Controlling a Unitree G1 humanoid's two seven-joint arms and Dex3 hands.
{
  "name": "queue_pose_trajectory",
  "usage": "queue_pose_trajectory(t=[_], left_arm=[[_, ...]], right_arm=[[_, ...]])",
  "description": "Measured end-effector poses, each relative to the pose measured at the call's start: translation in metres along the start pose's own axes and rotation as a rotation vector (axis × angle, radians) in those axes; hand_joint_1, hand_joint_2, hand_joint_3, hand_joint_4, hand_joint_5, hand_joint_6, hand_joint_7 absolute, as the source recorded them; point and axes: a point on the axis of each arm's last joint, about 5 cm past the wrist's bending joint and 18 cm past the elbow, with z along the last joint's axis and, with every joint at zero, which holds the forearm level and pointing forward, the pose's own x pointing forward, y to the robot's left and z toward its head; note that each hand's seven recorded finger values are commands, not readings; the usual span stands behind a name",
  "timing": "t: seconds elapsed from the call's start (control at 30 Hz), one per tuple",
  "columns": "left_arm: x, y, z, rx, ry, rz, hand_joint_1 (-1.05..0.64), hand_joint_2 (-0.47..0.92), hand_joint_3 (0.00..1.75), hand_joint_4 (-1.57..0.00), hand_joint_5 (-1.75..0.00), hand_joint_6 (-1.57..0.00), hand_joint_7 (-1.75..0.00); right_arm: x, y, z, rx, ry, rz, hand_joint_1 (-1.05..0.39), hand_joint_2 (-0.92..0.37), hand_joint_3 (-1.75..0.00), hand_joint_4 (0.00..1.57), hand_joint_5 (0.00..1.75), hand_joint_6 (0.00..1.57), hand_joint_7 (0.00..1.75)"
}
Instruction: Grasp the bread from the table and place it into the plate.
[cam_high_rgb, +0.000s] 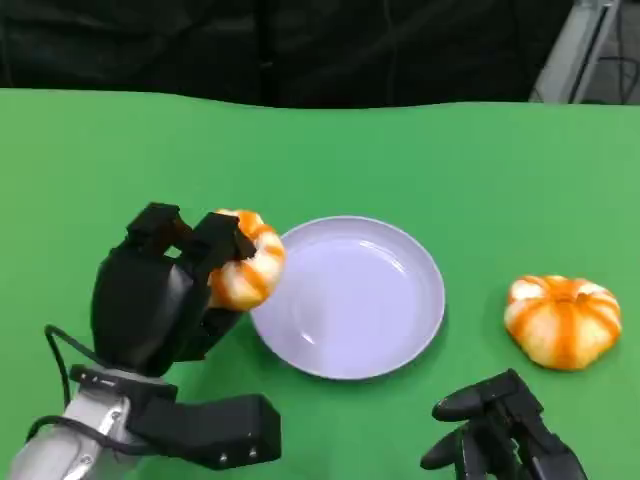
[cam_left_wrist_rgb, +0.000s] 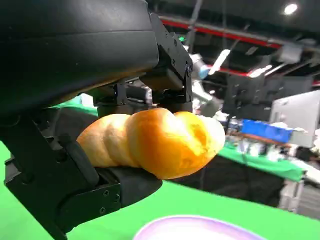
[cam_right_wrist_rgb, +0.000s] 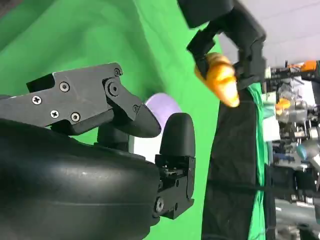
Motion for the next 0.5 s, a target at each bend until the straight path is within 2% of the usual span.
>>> queue_pose_trajectory(t=[0.13, 0.2, 0.37, 0.5], left_arm=[[0.007, -0.007, 0.008, -0.028, -0.028, 0.003, -0.27, 0.30, 1.48, -0.93, -1.75, -0.75, -1.63], [0.012, -0.007, 0.010, -0.032, -0.045, 0.009, -0.27, 0.35, 1.43, -0.92, -1.75, -0.70, -1.72], [0.020, -0.025, 0.032, -0.077, -0.110, -0.042, -0.26, 0.36, 1.39, -0.92, -1.75, -0.70, -1.75], [0.028, -0.028, 0.040, -0.095, -0.134, -0.042, -0.26, 0.38, 1.37, -0.92, -1.75, -0.70, -1.75]], right_arm=[[0.000, 0.0008, 0.000, 0.001, 0.002, 0.002, -0.25, -0.92, -1.00, 0.17, 1.75, 0.06, 1.75], [-0.001, 0.0006, 0.000, 0.001, 0.005, -0.001, -0.26, -0.92, -0.99, 0.18, 1.75, 0.07, 1.75], [-0.001, 0.0007, -0.001, 0.001, 0.006, -0.005, -0.26, -0.92, -0.98, 0.19, 1.75, 0.07, 1.75], [-0.002, 0.0007, -0.001, 0.002, 0.008, -0.008, -0.26, -0.92, -0.98, 0.19, 1.75, 0.07, 1.75]])
